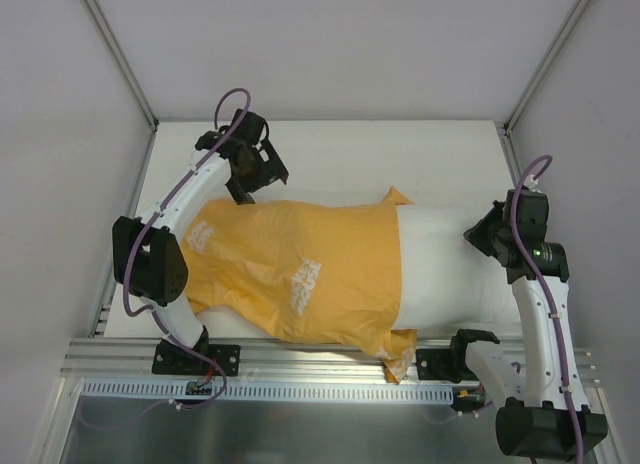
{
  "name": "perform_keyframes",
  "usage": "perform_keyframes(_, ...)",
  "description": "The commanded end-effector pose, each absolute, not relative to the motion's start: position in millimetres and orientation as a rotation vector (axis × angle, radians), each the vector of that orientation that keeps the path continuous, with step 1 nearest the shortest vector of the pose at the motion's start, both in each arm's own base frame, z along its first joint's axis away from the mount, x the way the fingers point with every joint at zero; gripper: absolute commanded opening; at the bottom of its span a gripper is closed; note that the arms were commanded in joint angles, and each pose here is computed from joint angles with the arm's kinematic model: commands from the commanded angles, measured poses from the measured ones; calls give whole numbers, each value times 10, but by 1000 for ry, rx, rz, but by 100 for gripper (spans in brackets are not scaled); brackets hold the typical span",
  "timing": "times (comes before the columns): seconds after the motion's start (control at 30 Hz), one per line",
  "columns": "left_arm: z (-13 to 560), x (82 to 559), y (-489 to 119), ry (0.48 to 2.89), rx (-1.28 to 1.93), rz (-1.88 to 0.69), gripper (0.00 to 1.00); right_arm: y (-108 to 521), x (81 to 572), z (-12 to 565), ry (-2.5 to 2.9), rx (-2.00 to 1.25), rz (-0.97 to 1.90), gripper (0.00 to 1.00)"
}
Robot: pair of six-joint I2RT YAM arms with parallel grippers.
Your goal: Remove the pillowcase from the pillow
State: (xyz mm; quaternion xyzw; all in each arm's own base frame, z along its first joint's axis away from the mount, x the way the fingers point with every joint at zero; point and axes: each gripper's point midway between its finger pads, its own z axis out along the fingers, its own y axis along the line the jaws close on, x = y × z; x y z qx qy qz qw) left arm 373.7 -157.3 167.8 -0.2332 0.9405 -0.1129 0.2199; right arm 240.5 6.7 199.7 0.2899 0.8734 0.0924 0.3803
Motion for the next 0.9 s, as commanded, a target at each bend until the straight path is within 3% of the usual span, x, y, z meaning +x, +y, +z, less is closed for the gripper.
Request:
perform_keyframes(0.0,1508,3624,-1589,2603,-912,-294,93,87,2377,2048,2223,733,243,1)
perform_keyframes(0.03,1458,3622,-1601,2614,-921,-288,93,96,2378,2036,2226,733,249,1)
perform_keyframes(0.07,1408,3609,-1610,2629,-933,-282,99,102,2382,2035,2225,730,252,1)
perform_keyframes(0.27,987,3513,-1692,2687,-1083,-186,97,125,2374,2005,2229,728,263,1)
perform_keyframes(0.33,886,3515,-1705,2708,-1093,-163,95,130,2367,1999,2232,724,262,1)
perform_keyframes(0.37,851,3512,-1730,2726,-1092,-168,90,134,2364,1997,2232,724,263,1)
perform_keyframes(0.4,799,3511,-1740,2744,-1081,-161,63,126,2368,1995,2232,721,258,1)
perform_keyframes(0.5,802,3510,-1743,2758,-1051,-168,0,117,2381,1983,2237,725,251,1)
perform_keyframes(0.67,1133,3550,-1563,2667,-967,-166,0,90,2396,2007,2228,728,234,1)
perform_keyframes(0.87,1516,3384,-850,2486,-1130,-178,0,-27,2366,2045,2205,744,158,1)
